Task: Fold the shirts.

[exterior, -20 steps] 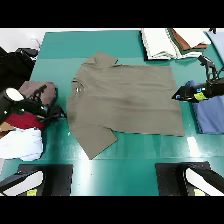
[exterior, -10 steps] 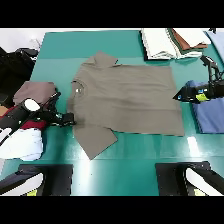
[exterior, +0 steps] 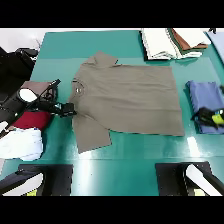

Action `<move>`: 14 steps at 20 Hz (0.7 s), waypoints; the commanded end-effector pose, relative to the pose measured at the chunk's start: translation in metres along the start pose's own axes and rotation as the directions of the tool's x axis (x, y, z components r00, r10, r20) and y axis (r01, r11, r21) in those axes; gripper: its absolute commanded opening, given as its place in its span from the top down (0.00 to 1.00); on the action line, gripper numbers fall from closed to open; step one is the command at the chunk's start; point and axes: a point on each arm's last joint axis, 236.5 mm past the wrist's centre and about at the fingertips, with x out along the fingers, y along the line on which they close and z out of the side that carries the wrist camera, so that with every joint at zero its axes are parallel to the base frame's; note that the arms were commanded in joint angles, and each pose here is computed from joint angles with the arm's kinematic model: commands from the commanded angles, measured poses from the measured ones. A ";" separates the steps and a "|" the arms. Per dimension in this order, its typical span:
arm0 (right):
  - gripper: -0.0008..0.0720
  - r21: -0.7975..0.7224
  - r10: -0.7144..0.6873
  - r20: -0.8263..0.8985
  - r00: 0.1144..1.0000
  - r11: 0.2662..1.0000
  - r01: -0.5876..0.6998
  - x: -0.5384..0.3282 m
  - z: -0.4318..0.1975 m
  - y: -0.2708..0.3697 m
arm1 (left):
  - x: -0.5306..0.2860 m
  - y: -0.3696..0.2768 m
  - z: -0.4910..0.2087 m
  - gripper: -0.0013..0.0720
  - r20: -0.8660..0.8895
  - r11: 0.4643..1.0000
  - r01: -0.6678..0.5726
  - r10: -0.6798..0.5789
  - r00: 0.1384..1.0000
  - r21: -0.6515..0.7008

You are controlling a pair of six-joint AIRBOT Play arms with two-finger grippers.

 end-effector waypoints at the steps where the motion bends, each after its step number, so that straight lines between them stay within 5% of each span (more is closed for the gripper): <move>1: 0.27 0.177 0.105 -0.106 0.989 0.980 -0.085 0.047 -0.042 -0.027 | -0.003 -0.002 0.005 0.94 0.013 1.000 0.001 -0.001 1.000 0.017; 5: 0.30 0.241 0.228 -0.143 0.963 0.952 -0.190 0.078 -0.046 -0.011 | -0.003 -0.003 0.006 0.94 0.016 1.000 0.004 -0.004 1.000 0.014; 9: 0.40 0.153 0.257 -0.148 0.955 0.960 -0.235 0.089 -0.031 0.023 | -0.003 -0.006 0.006 0.94 0.018 1.000 0.017 -0.017 1.000 0.005; 13: 0.96 -0.073 0.210 -0.126 0.970 0.973 -0.220 0.078 -0.015 0.063 | -0.009 -0.011 0.004 0.94 0.006 1.000 0.024 -0.024 1.000 -0.006; 14: 0.96 -0.133 0.206 -0.087 0.975 0.967 -0.217 0.067 -0.006 0.074 | -0.019 -0.017 0.010 0.94 0.036 0.999 0.029 -0.029 0.999 0.014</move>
